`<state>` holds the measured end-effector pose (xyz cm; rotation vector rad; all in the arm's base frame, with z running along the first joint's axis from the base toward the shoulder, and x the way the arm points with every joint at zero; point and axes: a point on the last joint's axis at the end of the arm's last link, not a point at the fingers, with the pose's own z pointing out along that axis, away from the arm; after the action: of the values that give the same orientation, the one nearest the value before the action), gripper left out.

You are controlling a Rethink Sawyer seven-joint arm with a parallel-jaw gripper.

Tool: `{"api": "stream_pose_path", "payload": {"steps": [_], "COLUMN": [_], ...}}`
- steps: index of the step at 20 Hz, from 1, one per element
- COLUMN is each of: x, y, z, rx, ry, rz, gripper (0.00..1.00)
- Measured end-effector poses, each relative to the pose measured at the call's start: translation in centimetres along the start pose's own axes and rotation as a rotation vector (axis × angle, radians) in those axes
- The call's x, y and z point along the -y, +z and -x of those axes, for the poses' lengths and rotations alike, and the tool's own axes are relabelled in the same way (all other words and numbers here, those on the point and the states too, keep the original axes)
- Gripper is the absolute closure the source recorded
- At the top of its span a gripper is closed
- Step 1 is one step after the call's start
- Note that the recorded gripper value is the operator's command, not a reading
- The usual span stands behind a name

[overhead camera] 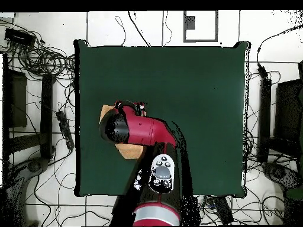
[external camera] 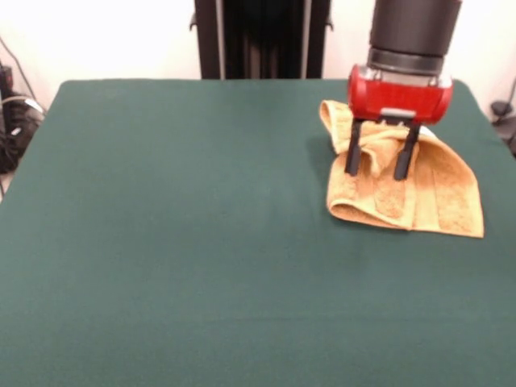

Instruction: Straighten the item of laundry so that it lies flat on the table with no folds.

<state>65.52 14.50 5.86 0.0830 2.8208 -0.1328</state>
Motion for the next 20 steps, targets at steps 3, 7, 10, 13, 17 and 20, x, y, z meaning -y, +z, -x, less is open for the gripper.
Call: {"api": "stream_pose_path", "payload": {"steps": [3,7,10,13,17,20], "x": [1.2,2.4,3.3,4.8,6.2,7.1], "y": [1.1,2.7,4.3,6.2,8.0,9.6], "z": [0.5,0.8,0.4,-0.3,-1.4,-2.5], "rx": [-0.001,-0.009,-0.024,-0.050,-0.077,-0.105], "ry": [0.015,0.028,0.038,0.054,0.065,0.074], "rz": [-0.007,-0.016,-0.022,-0.031,-0.041,-0.047], "gripper": [0.00,0.00,0.00,0.00,0.00,0.00]}}
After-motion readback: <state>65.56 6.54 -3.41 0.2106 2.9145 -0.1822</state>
